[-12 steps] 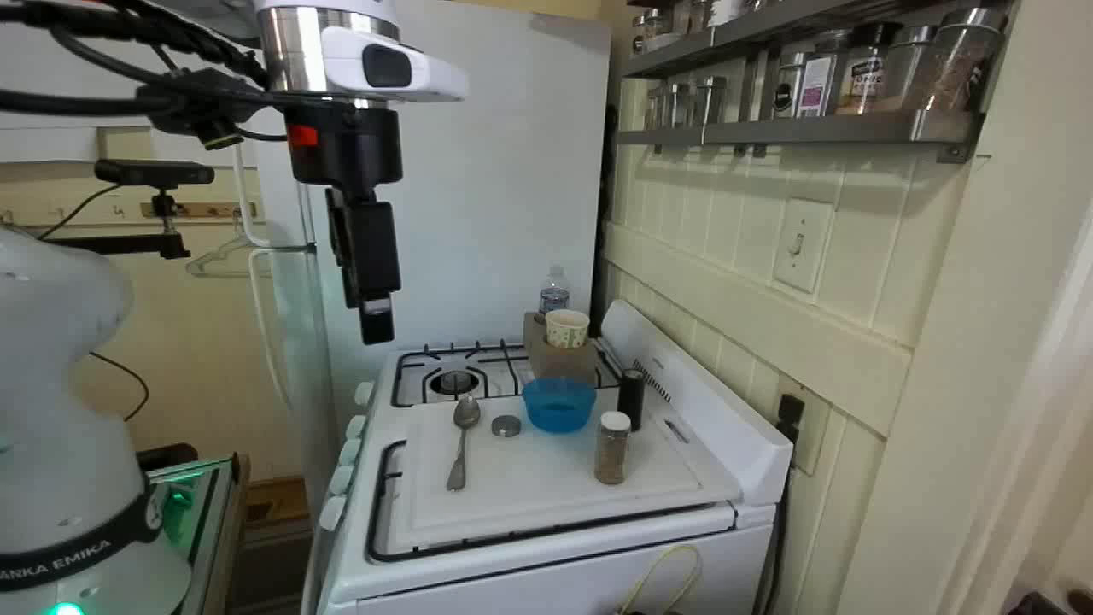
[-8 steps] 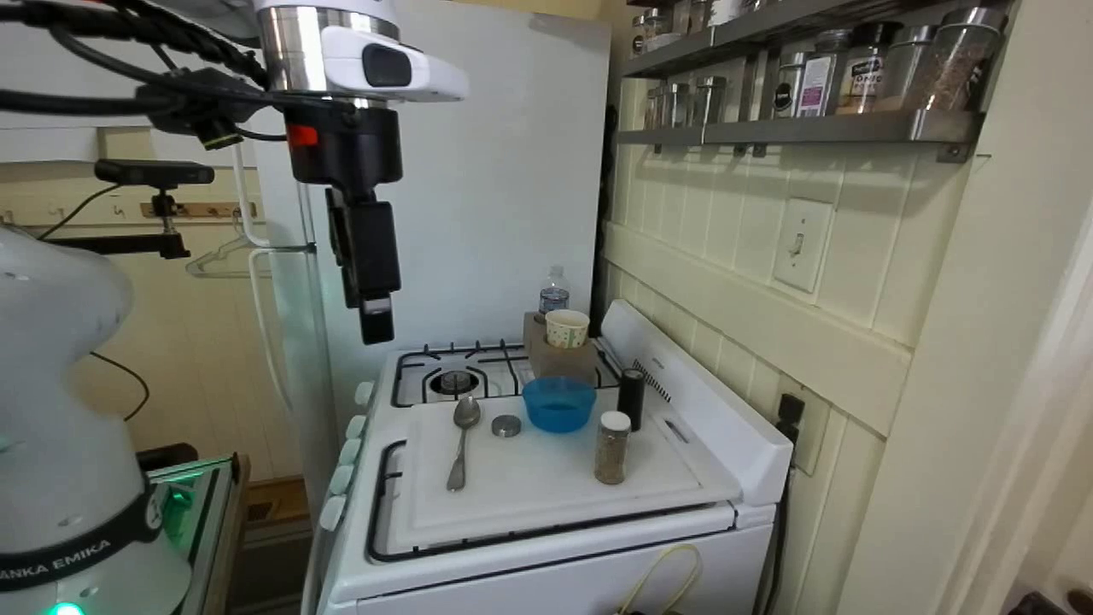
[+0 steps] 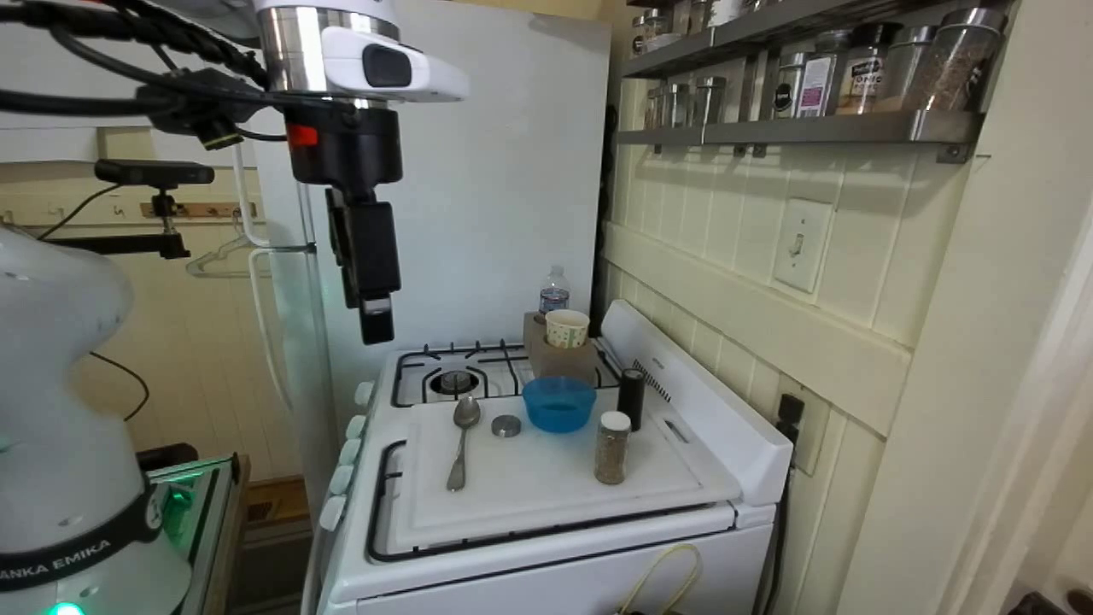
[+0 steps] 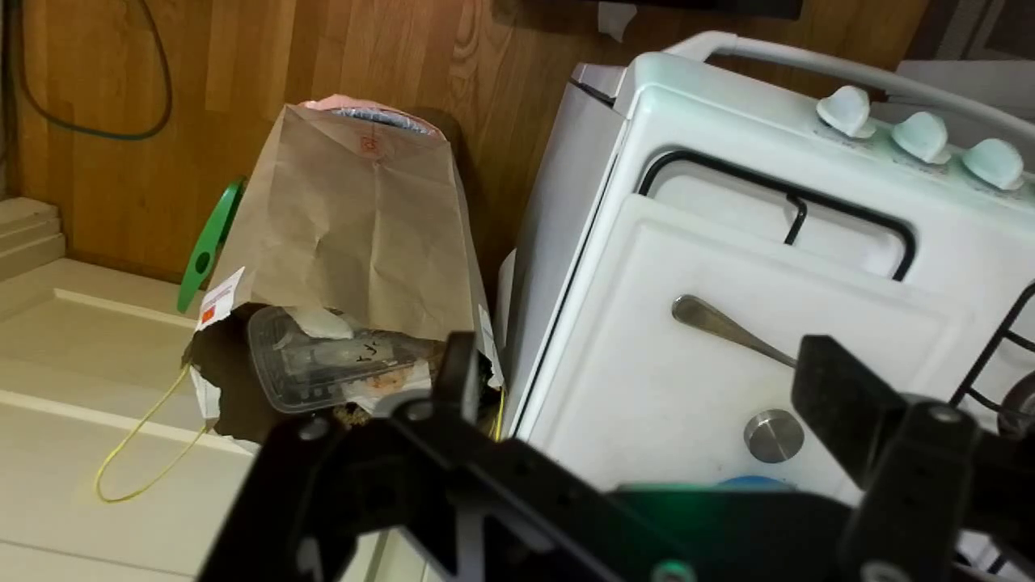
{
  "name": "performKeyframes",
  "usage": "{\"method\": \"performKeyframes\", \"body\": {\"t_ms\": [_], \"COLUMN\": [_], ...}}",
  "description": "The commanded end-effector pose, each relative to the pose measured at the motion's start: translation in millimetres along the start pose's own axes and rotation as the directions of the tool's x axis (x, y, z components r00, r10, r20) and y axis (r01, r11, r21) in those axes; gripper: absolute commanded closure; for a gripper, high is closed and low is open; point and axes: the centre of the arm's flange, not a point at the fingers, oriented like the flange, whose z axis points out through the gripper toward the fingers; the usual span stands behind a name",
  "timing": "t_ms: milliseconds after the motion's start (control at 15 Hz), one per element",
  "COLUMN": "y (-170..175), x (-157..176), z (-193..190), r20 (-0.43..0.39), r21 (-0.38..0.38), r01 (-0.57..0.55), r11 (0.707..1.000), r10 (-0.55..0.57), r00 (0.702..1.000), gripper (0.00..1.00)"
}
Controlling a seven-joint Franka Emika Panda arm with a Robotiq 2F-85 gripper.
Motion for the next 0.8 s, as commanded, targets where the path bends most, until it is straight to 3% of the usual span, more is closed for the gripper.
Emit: {"method": "performKeyframes", "body": {"t_ms": [0, 333, 533, 600, 733], "y": [0.0, 0.0, -13.8, -18.7, -33.4], "x": [0.0, 0.0, 48.6, 68.9, 96.9], "z": [0.0, 0.0, 36.3, 51.8, 77.6], "r20": [0.0, 0.0, -0.091, -0.132, -0.123], "r21": [0.0, 0.0, -0.016, 0.002, 0.076], "r01": [0.0, 0.0, -0.207, -0.255, -0.35], "r11": [1.0, 1.0, 0.978, 0.967, 0.934], "r10": [0.0, 0.0, 0.204, 0.254, 0.357], "r00": [1.0, 1.0, 0.975, 0.958, 0.926], "gripper": [0.0, 0.0, 0.0, 0.0, 0.0]}}
